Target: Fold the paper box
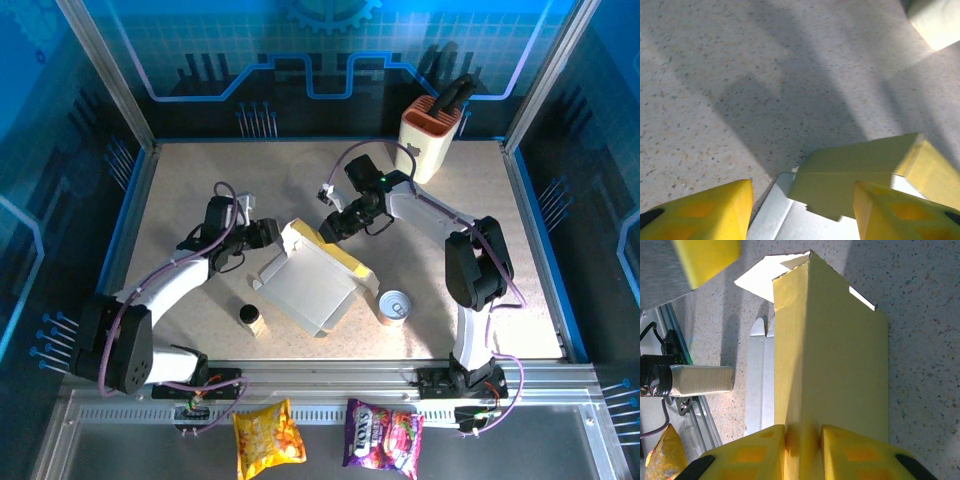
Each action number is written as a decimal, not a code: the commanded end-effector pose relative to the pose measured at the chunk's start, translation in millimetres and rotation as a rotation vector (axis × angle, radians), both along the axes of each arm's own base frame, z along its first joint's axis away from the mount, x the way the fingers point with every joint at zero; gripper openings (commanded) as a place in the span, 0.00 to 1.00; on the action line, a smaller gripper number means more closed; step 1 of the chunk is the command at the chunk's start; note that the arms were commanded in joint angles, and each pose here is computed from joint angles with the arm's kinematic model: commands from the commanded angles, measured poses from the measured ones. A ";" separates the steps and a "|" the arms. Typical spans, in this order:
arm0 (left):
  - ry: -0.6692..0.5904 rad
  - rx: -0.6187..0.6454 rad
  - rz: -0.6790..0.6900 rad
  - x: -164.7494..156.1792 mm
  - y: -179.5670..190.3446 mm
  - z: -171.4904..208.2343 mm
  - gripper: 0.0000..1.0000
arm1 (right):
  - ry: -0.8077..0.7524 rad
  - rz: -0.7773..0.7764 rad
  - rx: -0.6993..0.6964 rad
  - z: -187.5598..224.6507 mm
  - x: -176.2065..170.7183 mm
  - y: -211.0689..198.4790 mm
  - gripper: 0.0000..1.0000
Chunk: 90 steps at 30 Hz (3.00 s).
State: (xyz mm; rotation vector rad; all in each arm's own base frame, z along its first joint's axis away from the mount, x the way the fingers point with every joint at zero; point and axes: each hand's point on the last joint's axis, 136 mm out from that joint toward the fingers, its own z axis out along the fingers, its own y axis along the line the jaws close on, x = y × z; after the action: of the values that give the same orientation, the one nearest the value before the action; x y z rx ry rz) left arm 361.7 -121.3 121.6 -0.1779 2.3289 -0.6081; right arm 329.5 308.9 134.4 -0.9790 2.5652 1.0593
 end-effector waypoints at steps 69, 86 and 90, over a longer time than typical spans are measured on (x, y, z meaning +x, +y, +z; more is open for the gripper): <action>-0.377 0.055 -0.342 28.0 -71.7 -45.6 0.48 | 0.115 -0.016 0.078 -9.9 0.6 -6.3 0.29; -0.472 0.021 -0.576 20.8 -104.8 -39.3 0.21 | 0.115 -0.019 0.092 -6.2 2.1 -8.8 0.29; -0.472 0.030 -0.576 19.3 -105.5 -40.9 0.16 | 0.102 -0.031 0.100 -0.4 5.4 -9.1 0.37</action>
State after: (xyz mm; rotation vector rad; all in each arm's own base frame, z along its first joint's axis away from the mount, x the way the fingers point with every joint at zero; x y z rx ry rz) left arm 380.9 -214.4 69.1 0.5363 1.9835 -0.7616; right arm 335.1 302.8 136.8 -0.8938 2.5592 1.2311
